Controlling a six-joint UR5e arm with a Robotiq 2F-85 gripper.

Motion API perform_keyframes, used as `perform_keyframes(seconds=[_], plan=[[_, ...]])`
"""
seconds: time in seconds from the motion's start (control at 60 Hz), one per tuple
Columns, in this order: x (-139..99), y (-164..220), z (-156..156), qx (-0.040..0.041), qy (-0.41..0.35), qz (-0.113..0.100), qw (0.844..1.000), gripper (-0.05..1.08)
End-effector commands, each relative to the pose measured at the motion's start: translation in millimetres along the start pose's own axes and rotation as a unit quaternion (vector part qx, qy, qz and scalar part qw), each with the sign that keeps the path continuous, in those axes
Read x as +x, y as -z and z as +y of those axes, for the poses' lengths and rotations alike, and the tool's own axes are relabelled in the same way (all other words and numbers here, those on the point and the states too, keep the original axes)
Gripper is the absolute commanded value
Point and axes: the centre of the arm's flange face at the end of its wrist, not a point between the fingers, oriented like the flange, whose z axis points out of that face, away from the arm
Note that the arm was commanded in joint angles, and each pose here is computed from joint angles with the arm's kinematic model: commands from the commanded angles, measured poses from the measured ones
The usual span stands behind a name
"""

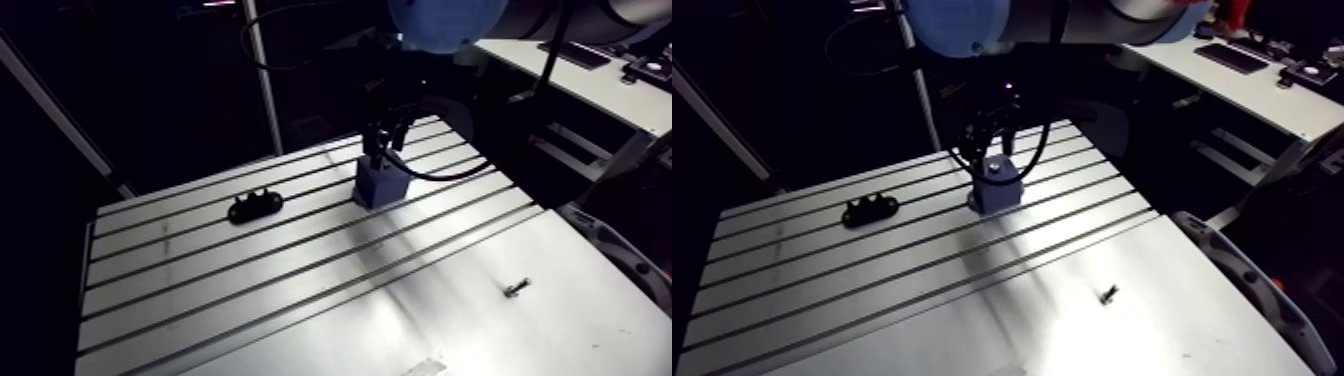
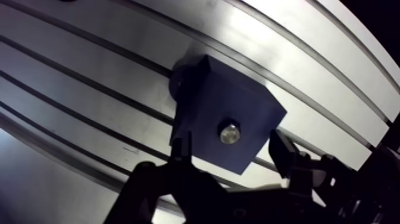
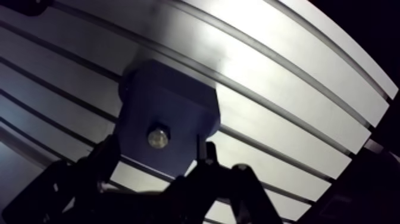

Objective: Pick up the M10 bolt and insert it into the hex recess until seated.

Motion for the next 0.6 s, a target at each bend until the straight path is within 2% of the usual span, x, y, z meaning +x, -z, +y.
perform_keyframes(seconds=[0.017, 0.183, 0.283, 0.317, 0.333, 0.35, 0.367, 0.383, 0.4, 0.417, 0.433, 0.45, 0.467, 0.483, 0.5, 0.517, 0.533, 0.567, 0.583, 0.6], plan=[[2.3, 17.3, 2.5, -0.0092, -0.029, 0.017, 0.999, 0.01], [1.9, 26.8, 3.0, -0.0126, -0.078, 0.019, 0.997, 0.01], [0.9, 27.3, 3.0, -0.0071, -0.123, 0.010, 0.992, 0.04], [0.2, 26.1, 2.2, 0.0004, -0.147, 0.001, 0.989, 0.10], [0.2, 26.1, 2.2, 0.0004, -0.147, 0.001, 0.989, 0.10], [0.4, 26.6, 1.1, 0.0031, -0.154, -0.001, 0.988, 0.15], [0.4, 26.6, 1.1, 0.0031, -0.154, -0.001, 0.988, 0.15], [0.6, 26.3, 0.1, 0.0043, -0.161, -0.003, 0.987, 0.26], [0.6, 26.3, 0.1, 0.0043, -0.161, -0.003, 0.987, 0.26], [0.6, 26.1, -0.3, 0.0054, -0.169, -0.003, 0.986, 0.36], [0.6, 26.1, -0.3, 0.0054, -0.169, -0.003, 0.986, 0.36], [1.2, 26.1, -0.9, 0.0055, -0.178, -0.003, 0.984, 0.45], [1.2, 26.1, -0.9, 0.0055, -0.178, -0.003, 0.984, 0.45], [1.7, 25.9, -1.0, 0.0040, -0.186, -0.005, 0.983, 0.57], [1.7, 25.9, -1.0, 0.0040, -0.186, -0.005, 0.983, 0.57], [1.8, 27.4, -0.3, 0.0040, -0.194, -0.002, 0.981, 0.67], [1.8, 27.4, -0.3, 0.0040, -0.194, -0.002, 0.981, 0.67], [3.5, 30.0, 0.8, 0.0016, -0.207, 0.000, 0.978, 0.88], [3.5, 30.0, 0.8, 0.0016, -0.207, 0.000, 0.978, 0.88], [4.2, 32.6, 1.5, 0.0011, -0.210, 0.002, 0.978, 0.94]])
